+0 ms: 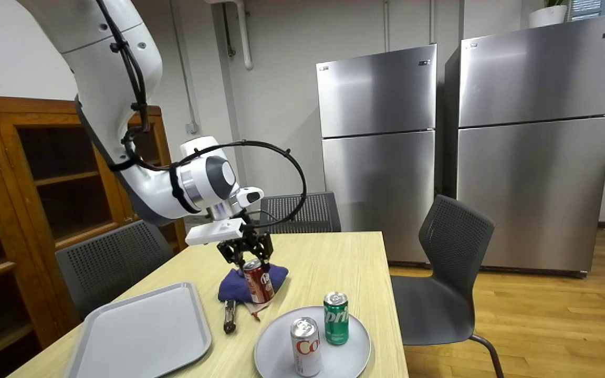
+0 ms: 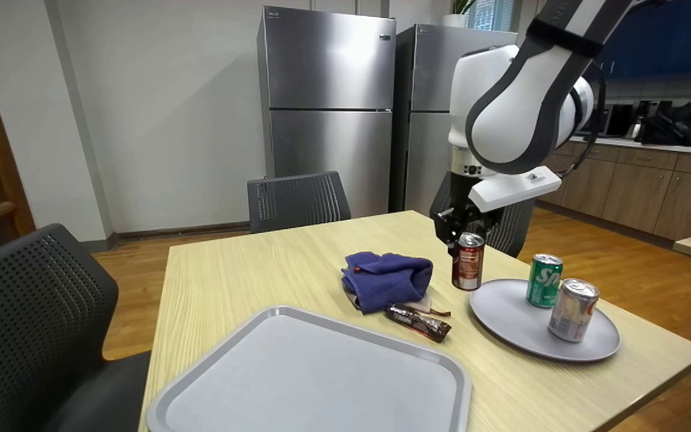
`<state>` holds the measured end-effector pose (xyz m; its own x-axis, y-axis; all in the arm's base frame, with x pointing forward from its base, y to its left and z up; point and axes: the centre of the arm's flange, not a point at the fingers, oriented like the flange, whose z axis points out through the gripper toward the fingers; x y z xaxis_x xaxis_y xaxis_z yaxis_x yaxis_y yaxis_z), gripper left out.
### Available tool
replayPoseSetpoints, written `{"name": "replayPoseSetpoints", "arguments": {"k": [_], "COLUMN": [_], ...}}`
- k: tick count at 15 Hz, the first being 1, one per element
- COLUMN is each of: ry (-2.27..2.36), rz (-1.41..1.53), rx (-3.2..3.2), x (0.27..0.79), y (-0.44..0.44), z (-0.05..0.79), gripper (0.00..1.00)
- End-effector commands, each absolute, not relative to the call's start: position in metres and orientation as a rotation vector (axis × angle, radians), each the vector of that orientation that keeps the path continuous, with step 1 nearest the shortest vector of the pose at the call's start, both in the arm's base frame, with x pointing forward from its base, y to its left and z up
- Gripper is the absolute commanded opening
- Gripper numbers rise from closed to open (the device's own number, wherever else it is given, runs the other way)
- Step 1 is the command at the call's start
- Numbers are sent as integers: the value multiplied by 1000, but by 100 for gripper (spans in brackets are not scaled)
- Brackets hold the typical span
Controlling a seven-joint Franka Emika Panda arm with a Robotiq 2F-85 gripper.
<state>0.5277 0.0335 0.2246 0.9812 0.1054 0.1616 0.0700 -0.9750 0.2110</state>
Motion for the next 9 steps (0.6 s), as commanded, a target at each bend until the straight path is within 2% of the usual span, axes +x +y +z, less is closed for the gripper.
{"name": "replayPoseSetpoints", "arguments": {"k": [1,9], "ry": [193,455], "rz": [254,246], "rx": [2896,2901], "x": [516,510], "y": [84,196], "z": [249,245], "gripper": [39,39]}}
